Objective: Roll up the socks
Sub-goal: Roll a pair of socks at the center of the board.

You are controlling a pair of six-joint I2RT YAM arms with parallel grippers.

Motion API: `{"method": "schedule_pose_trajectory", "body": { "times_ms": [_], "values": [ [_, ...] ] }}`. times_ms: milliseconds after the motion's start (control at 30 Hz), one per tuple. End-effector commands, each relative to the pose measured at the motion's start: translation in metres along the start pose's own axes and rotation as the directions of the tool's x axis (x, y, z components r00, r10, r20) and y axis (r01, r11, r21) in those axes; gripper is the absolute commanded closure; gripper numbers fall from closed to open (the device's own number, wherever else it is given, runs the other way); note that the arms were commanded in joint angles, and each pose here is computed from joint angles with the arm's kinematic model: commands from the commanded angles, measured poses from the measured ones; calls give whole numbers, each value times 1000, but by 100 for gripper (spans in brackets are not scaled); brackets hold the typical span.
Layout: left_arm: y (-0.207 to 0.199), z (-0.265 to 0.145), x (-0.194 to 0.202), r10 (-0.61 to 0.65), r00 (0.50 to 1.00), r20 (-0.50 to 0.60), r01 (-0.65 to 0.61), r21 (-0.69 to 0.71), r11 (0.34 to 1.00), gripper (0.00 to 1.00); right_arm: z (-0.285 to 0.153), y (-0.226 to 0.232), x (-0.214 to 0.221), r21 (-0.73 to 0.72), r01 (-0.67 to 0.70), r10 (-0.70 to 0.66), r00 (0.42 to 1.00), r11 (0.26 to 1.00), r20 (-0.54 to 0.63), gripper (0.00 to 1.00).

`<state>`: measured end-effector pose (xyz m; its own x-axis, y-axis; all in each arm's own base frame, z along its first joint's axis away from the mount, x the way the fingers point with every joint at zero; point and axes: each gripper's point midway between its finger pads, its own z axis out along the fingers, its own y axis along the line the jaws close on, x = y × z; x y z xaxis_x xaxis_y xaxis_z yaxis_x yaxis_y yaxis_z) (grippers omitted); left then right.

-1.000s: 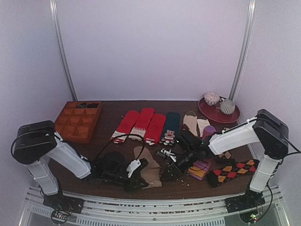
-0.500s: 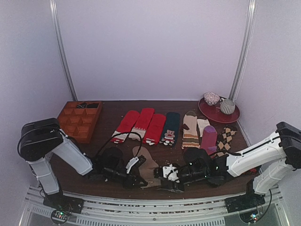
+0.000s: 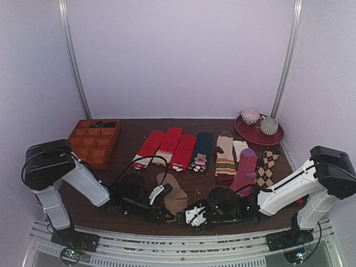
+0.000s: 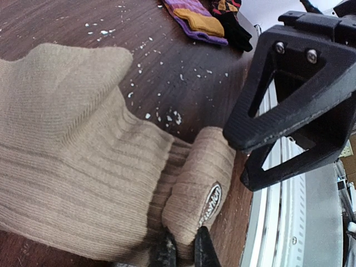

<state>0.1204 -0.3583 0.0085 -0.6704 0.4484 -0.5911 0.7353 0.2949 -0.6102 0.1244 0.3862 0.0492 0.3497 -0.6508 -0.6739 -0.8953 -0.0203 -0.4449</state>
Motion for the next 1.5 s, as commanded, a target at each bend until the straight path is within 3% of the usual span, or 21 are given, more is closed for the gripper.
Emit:
{"method": "schedule_pose_trajectory", "body": {
  "times_ms": [0,233,400,533,600,667,733,867,1033,1167,1267,1333,1467],
  "values": [
    [43,-25,142,-321,865,-386,230,-264,937,100,6,-12,0,77,17,-16,1000,997,-4,53],
    [42,-26,142,-321,864,-387,231,-262,937,100,20,-1,13,24,14,-12,998,1000,-65,61],
    [42,-25,143,-319,863,-391,230,-258,938,100,25,2,20,-5,-28,27,993,1000,-112,80],
    [46,-25,133,-289,884,-367,192,-278,941,98,25,4,25,-59,-132,122,981,990,-153,88],
    [48,-27,114,-239,917,-320,143,-297,944,68,22,5,26,-97,-221,203,965,970,-163,89],
    [48,-32,88,-166,951,-262,76,-322,944,56,18,8,29,-164,-320,288,938,933,-190,90],
    [46,-39,60,-86,977,-197,12,-349,937,36,13,15,29,-235,-411,365,905,881,-218,90],
    [37,-57,8,73,995,-65,-93,-402,911,4,10,23,29,-362,-615,530,788,700,-314,90],
    [12,-76,-38,277,958,77,-217,-435,874,2,13,40,50,-364,-781,567,620,507,-543,90],
    [-28,-86,-61,530,834,155,-412,-466,783,2,10,46,54,-343,-859,593,512,381,-622,90],
    [-50,-94,-69,622,741,255,-481,-445,755,2,6,47,58,-326,-897,614,442,298,-654,90],
    [-48,-91,-70,644,726,242,-500,-457,736,4,4,46,62,-307,-912,620,409,271,-669,90],
    [-44,-59,-65,649,742,170,-553,-392,735,11,4,50,66,-297,-922,606,387,247,-695,89]
  ]
}}
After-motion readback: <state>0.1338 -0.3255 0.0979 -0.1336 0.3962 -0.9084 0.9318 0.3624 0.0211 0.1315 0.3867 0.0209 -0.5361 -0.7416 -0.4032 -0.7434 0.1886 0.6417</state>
